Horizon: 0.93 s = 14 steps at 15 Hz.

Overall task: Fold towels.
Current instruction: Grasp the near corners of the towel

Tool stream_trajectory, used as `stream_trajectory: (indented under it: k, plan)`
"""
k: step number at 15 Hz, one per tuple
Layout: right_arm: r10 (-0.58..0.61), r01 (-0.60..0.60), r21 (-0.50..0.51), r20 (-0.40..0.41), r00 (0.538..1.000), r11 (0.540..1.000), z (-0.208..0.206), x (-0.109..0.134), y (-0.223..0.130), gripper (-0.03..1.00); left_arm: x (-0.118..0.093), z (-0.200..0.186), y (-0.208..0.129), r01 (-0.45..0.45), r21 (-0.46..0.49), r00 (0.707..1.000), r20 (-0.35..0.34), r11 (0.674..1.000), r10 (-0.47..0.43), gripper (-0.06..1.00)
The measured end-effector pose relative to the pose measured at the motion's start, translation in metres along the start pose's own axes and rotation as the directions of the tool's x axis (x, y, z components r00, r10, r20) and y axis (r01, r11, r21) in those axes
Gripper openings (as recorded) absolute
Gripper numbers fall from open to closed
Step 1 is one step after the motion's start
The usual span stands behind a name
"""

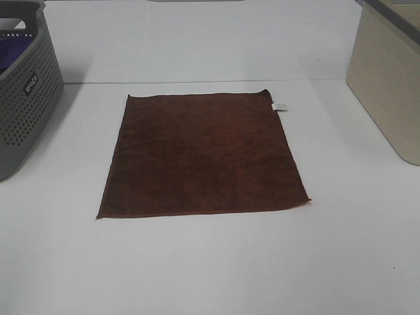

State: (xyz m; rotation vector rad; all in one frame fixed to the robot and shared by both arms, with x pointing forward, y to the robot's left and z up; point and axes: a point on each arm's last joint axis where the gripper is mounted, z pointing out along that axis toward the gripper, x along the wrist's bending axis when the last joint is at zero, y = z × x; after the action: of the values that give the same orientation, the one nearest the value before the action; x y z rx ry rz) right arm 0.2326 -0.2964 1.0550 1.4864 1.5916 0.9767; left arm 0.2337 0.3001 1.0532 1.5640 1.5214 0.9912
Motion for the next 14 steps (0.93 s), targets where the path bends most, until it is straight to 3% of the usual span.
stream_trajectory:
  k: [14]
  plan:
    - [0.000,0.000,0.000,0.000,1.000,1.000,0.0000,0.0000,0.0000,0.78,0.0000,0.0000,0.0000,0.000,0.000,1.000,0.000,1.000,0.000,0.65]
